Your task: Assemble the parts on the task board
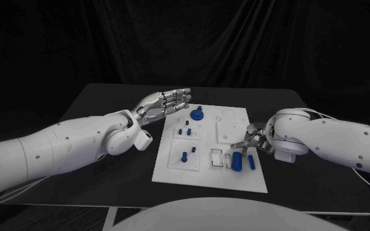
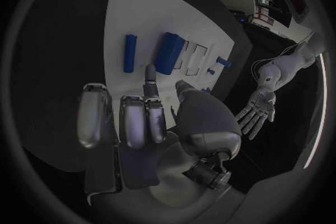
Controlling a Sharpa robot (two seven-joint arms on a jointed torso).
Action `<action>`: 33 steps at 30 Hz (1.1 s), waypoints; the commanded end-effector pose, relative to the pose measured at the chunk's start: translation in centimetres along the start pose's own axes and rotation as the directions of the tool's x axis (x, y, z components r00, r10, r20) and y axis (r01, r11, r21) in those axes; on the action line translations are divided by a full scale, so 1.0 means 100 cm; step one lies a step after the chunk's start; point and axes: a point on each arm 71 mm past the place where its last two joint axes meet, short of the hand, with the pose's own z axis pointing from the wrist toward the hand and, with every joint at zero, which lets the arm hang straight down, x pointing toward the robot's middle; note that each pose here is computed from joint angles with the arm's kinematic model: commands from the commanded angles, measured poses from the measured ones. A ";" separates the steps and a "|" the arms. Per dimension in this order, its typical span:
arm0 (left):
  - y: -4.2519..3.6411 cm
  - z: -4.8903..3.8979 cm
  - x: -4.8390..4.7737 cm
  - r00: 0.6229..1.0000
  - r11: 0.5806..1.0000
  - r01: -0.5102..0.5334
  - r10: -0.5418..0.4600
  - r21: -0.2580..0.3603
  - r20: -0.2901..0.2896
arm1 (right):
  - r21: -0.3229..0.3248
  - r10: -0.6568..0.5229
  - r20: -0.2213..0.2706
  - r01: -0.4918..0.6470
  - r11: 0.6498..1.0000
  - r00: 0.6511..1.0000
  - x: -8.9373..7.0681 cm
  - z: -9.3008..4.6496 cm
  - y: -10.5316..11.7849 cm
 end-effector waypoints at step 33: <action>0.0015 0.0017 0.0038 1.000 1.000 0.022 -0.022 -0.006 -0.021 | 0.035 -0.098 -0.068 0.100 0.994 0.993 0.014 0.014 0.007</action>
